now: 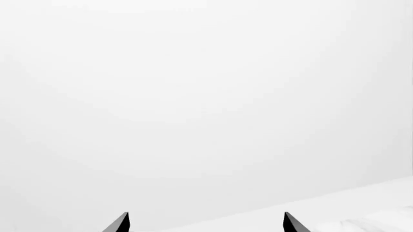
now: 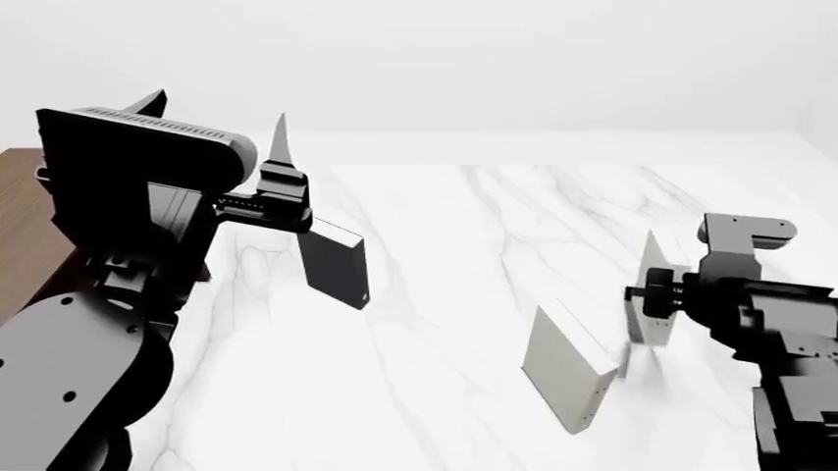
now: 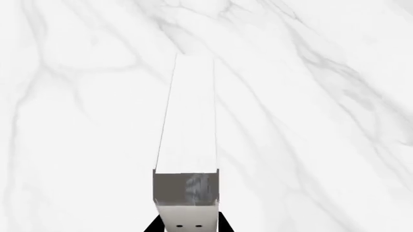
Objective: Pick up the book on the right and place it under the cabinet shelf.
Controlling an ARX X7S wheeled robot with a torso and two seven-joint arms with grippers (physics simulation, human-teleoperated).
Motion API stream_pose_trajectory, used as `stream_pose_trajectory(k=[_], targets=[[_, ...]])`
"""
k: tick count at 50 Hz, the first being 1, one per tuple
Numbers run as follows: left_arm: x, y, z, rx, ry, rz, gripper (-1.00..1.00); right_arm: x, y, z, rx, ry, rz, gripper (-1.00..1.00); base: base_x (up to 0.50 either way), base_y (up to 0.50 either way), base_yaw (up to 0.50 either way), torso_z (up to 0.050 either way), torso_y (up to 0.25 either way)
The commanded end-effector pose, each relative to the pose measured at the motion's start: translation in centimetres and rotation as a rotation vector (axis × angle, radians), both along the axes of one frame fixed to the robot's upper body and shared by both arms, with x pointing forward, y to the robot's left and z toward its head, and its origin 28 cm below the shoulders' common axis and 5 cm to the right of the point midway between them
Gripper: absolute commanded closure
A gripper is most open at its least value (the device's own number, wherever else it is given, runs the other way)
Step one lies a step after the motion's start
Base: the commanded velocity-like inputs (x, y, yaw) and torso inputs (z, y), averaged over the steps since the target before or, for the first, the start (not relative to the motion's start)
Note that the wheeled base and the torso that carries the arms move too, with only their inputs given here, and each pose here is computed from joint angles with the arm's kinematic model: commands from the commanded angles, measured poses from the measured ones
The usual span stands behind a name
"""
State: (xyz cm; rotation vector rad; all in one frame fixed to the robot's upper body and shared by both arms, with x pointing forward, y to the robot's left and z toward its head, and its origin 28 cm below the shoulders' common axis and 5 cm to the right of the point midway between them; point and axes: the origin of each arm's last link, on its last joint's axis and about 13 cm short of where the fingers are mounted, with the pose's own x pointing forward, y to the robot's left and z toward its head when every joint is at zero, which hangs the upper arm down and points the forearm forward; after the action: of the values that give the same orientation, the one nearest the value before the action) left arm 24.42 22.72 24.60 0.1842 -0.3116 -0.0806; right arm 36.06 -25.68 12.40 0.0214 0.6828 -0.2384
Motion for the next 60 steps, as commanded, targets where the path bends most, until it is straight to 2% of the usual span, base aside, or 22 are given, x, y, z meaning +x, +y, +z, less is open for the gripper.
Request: stream_pose_trajectory(k=[1, 24, 38, 60], targets=[[-0.1, 0.0, 0.1, -0.001, -0.001, -0.001, -1.00, 0.1, -0.1, 2.4, -0.047, -0.067, 0.011, 1.00, 0.00, 0.00, 0.00, 0.000, 0.000], [0.0, 0.0, -0.2, -0.002, 0.004, 0.000, -1.00, 0.0, -0.2, 2.7, -0.071, -0.090, 0.010, 1.00, 0.00, 0.00, 0.00, 0.000, 0.001], [0.0, 0.0, -0.3, -0.002, 0.004, -0.001, -1.00, -0.3, -0.3, 5.5, -0.123, -0.172, 0.000, 1.00, 0.00, 0.00, 0.00, 0.000, 0.001], [-0.2, 0.0, -0.2, -0.003, 0.001, -0.002, -1.00, -2.0, 0.4, 9.2, -0.147, -0.269, 0.045, 1.00, 0.00, 0.00, 0.00, 0.000, 0.001]])
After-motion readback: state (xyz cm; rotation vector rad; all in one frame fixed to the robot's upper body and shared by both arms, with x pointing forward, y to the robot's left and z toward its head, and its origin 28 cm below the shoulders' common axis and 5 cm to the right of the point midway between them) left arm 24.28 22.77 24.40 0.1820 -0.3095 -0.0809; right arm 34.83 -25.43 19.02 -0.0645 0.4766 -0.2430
